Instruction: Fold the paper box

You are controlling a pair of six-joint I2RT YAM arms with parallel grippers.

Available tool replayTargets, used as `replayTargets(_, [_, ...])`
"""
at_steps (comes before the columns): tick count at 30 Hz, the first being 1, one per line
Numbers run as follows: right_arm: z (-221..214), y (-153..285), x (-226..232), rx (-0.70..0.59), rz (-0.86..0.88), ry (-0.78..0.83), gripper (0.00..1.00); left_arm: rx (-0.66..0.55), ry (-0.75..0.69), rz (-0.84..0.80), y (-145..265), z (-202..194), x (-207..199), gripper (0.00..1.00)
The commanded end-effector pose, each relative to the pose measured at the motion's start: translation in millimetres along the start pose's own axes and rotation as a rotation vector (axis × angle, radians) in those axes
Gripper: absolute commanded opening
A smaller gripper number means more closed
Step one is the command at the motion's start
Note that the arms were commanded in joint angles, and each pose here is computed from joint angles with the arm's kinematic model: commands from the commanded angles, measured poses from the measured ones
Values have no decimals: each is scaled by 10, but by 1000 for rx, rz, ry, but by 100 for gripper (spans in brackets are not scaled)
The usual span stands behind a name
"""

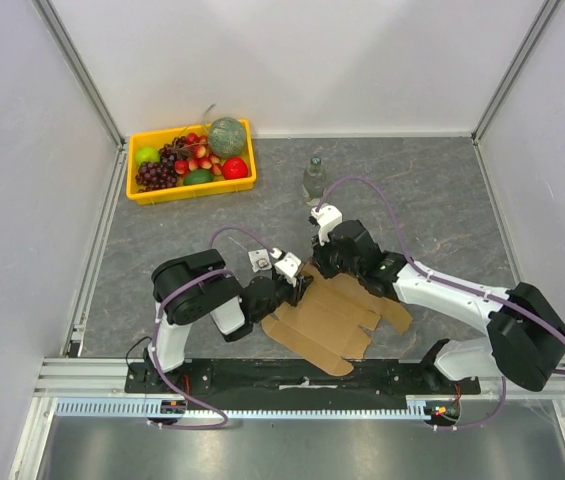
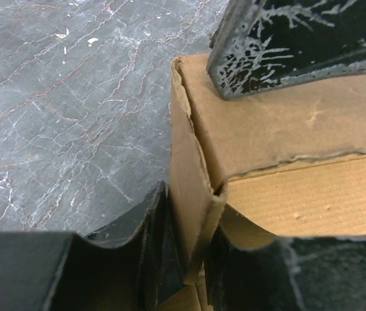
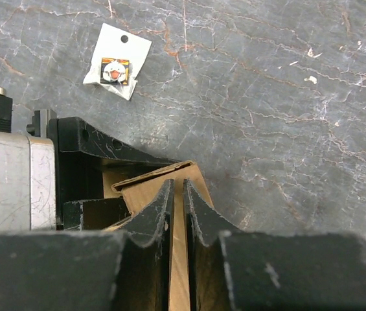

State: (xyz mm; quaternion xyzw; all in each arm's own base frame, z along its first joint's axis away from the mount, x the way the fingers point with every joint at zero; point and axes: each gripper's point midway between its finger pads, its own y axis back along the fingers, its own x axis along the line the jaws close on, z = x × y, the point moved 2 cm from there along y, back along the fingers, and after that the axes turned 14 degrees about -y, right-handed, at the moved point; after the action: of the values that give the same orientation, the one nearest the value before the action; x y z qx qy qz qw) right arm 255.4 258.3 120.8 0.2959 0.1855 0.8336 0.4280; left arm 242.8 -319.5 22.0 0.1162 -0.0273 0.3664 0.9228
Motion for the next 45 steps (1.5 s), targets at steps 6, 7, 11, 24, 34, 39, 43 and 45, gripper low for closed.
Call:
replayTargets(6, [-81,58,-5,-10,-12,8,16,-248,-5,71,133,602,45,39])
replayTargets(7, [-79,58,-10,-11,-13,6,16,-247,-3,72,143,604,41,40])
replayTargets(11, [-90,66,-8,-11,-14,6,16,-261,13,92,201,671,72,42])
replayTargets(24, [-106,73,-11,-11,-16,-3,16,-339,51,102,126,959,80,47])
replayTargets(34, [-156,71,-32,-2,-16,-5,17,-372,13,167,73,1119,81,46])
replayTargets(39, [-176,65,-43,0,-17,-1,17,-367,-43,235,41,1159,74,39])
replayTargets(43, [-175,71,-43,-1,-17,0,17,-353,-88,266,15,1144,43,35])
replayTargets(45, [-175,69,-44,-2,-16,2,17,-350,-104,273,15,1145,18,34])
